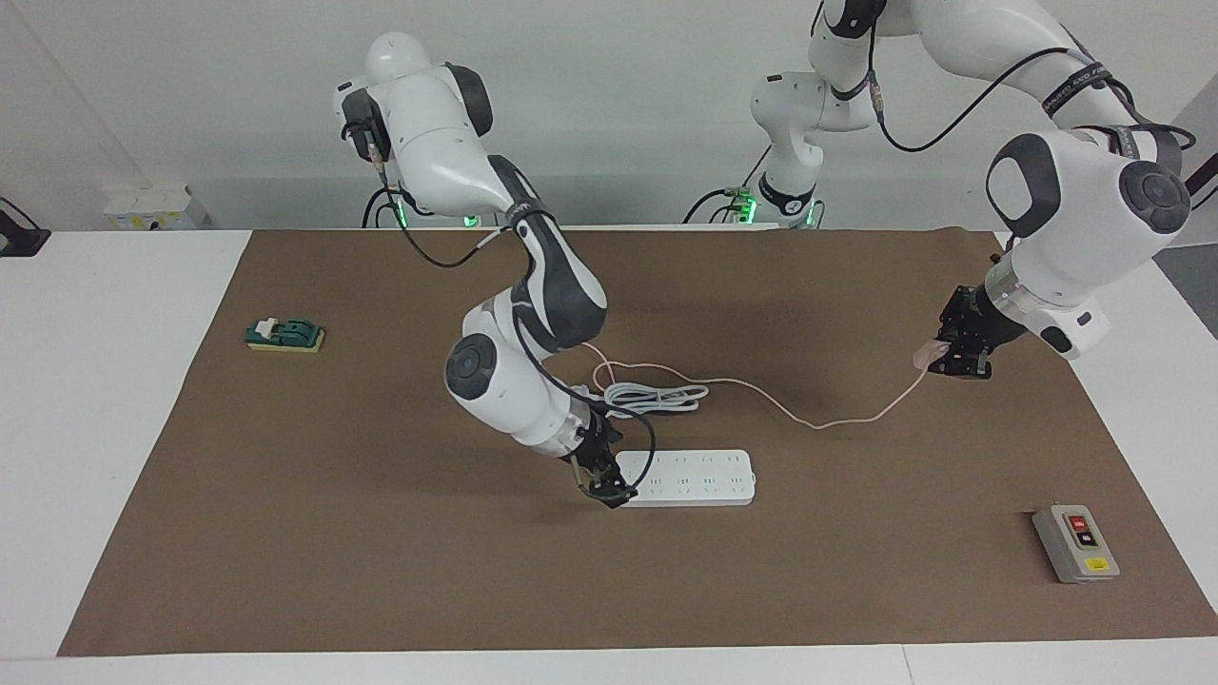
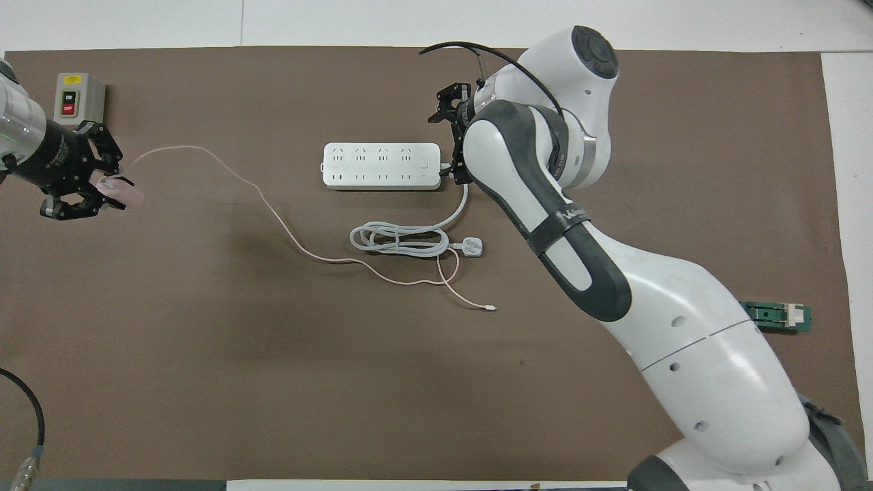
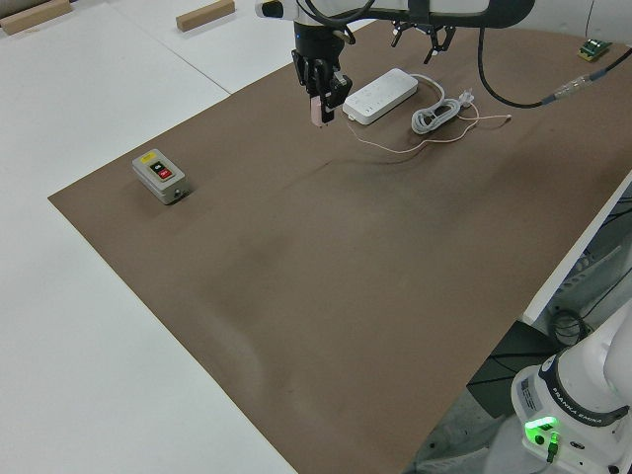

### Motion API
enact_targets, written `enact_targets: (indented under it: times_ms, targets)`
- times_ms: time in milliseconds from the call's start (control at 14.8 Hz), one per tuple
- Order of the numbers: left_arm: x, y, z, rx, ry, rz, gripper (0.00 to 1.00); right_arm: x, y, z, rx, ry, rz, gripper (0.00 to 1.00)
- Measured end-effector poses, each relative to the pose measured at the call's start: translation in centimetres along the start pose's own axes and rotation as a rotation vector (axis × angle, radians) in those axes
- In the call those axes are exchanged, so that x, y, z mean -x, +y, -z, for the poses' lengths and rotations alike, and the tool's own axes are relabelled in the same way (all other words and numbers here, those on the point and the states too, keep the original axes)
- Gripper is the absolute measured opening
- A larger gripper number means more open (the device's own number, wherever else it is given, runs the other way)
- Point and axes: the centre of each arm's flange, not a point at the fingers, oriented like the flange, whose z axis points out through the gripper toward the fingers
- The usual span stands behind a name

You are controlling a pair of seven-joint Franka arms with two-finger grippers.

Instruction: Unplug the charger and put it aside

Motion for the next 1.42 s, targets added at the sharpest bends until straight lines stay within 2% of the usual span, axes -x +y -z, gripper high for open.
enact_targets:
  times_ms: [270, 540, 742, 810, 877, 945, 1215, 1417]
  targets:
    - [-3.1, -2.4, -2.4, -0.011, -0.021, -0.091, 0.31, -0.8, 0.9, 8.2, 0.039, 0.051, 0.052, 1.0]
    - [-4.2, -4.0, -5.6, 0.045, 0.004, -0.191, 0.31, -1.8, 2.6, 16.2, 0.073, 0.104, 0.256, 1.0]
    - [-5.0, -5.6, -6.9, 0.06, 0.009, -0.24, 0.32, -3.1, 4.3, 21.6, 0.103, 0.148, 0.419, 1.0]
    - [-5.2, -5.9, -6.9, 0.066, 0.011, -0.246, 0.37, -3.6, 4.9, 23.1, 0.121, 0.162, 0.488, 1.0]
    - [-5.3, -6.0, -6.7, 0.069, 0.013, -0.253, 0.46, -4.4, 5.4, 24.4, 0.142, 0.184, 0.566, 1.0]
    - [-5.1, -6.0, -6.5, 0.073, 0.015, -0.258, 0.59, -5.0, 5.8, 25.6, 0.163, 0.209, 0.647, 1.0]
    - [-4.1, -5.3, -3.8, 0.107, 0.038, -0.306, 0.99, -6.9, 7.4, 29.3, 0.266, 0.278, 0.964, 1.0]
    - [-3.5, -5.6, 1.1, 0.098, 0.044, -0.494, 1.0, -7.3, 8.8, 32.1, 0.367, 0.331, 1.177, 1.0]
